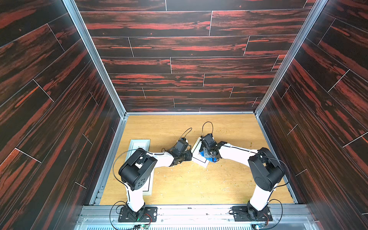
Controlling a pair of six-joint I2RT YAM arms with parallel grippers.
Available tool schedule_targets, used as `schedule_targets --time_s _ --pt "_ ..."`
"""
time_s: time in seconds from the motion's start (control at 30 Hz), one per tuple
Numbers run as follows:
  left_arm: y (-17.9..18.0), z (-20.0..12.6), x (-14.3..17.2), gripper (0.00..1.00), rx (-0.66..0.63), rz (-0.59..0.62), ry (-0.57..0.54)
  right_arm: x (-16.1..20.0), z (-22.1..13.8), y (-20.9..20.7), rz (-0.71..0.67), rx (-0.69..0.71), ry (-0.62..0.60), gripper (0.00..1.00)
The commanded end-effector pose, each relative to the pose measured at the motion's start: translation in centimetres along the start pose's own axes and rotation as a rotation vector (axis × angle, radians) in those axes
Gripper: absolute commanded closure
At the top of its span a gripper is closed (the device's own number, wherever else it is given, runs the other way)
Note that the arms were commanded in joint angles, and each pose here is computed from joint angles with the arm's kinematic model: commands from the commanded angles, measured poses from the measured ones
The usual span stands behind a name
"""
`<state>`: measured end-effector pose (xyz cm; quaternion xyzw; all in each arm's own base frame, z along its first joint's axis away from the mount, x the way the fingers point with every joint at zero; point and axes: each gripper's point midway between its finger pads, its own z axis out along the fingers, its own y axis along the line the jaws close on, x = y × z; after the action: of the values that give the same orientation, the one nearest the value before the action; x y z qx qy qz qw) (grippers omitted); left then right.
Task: Wipe the picture frame with a cloth
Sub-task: Wipe the dirt from the picture frame.
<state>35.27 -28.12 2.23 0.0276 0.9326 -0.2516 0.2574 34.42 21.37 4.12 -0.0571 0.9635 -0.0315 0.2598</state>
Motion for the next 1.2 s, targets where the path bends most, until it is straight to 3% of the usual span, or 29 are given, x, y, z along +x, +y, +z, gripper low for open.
schedule_targets --time_s 0.0,0.1,0.37,0.63,0.83,0.97,1.17 --pt "5.8 0.3 5.8 0.64 -0.195 -0.05 0.188 2.3 -0.7 4.0 -0.065 -0.055 0.043 1.0" --pt "5.9 0.1 5.9 0.64 -0.201 -0.05 0.188 2.5 -0.4 4.3 -0.066 -0.031 0.05 1.0" --pt "6.2 -0.1 6.2 0.64 -0.207 -0.056 0.186 2.4 0.4 -3.4 0.01 0.108 0.045 1.0" --pt "6.2 -0.3 6.2 0.64 -0.213 -0.059 0.183 2.6 -0.7 2.3 -0.031 -0.02 0.037 1.0" --pt "6.4 -0.8 6.6 0.64 -0.217 -0.083 0.181 1.3 1.0 -2.4 0.019 0.079 0.03 1.0" --pt "5.3 -1.4 7.0 0.63 -0.169 -0.119 0.181 -1.7 1.7 -3.6 0.074 -0.003 -0.017 1.0" --pt "2.0 -3.6 4.6 0.54 -0.073 -0.146 0.124 -5.2 -1.9 -0.8 0.09 -0.208 -0.137 1.0"
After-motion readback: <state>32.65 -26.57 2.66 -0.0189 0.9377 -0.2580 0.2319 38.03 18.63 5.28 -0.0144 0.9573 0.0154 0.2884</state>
